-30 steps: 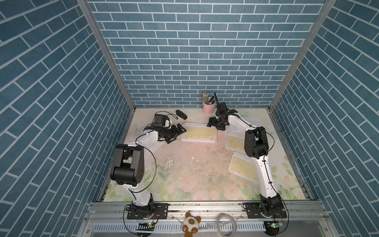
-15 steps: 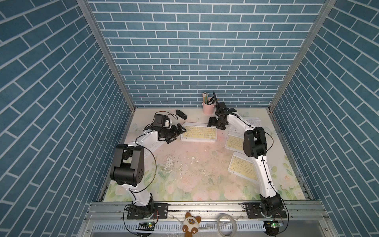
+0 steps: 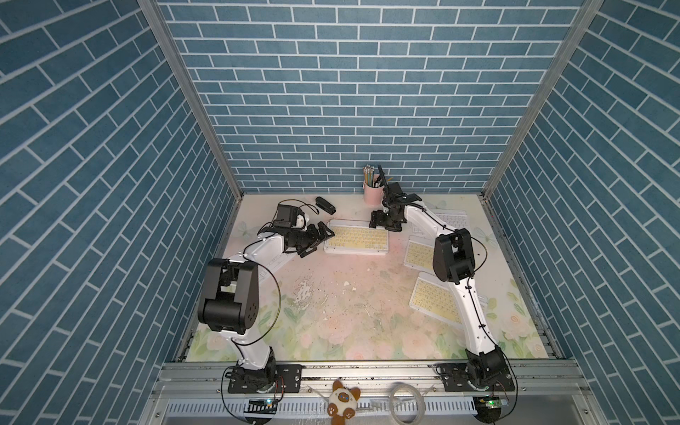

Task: Stack the numeric keypads
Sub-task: Adjust the numeric keypad.

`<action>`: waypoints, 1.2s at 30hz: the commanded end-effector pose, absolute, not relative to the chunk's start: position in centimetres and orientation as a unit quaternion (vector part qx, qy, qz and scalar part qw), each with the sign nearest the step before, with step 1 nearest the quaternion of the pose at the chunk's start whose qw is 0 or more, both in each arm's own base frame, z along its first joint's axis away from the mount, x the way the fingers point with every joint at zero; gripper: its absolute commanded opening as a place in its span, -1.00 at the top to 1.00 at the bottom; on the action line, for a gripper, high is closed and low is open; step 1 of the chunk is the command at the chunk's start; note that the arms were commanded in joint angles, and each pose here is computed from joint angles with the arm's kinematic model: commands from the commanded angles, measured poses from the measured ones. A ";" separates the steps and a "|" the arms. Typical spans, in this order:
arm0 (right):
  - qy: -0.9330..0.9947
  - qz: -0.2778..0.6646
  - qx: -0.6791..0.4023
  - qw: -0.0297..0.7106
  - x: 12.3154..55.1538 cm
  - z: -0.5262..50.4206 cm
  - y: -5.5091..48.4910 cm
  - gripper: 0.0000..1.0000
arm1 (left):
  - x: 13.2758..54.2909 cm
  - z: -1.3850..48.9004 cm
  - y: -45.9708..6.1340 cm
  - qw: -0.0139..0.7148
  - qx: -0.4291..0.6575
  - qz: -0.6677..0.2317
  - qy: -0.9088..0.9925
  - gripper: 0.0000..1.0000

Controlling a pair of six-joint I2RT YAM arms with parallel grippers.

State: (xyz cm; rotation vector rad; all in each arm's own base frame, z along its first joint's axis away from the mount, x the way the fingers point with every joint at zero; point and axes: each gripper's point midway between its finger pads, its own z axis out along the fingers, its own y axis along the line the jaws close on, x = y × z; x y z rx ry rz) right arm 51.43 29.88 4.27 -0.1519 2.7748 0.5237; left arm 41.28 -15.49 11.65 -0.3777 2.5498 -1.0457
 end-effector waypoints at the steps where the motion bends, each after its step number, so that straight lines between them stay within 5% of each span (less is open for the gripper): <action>1: 0.970 0.171 -0.084 0.149 50.8 3.5 30.5 -0.70 | 41.1 11.1 -15.4 0.175 -0.131 -0.371 0.903 -0.99; 19: 0.967 0.159 -0.113 0.162 50.9 4.4 30.3 -0.70 | 41.4 11.0 -15.3 0.172 -0.133 -0.368 0.904 -0.99; 36: 0.950 0.202 -0.111 0.209 50.9 9.7 29.9 -0.83 | 47.2 11.7 -14.1 0.178 -0.104 -0.309 0.928 -0.99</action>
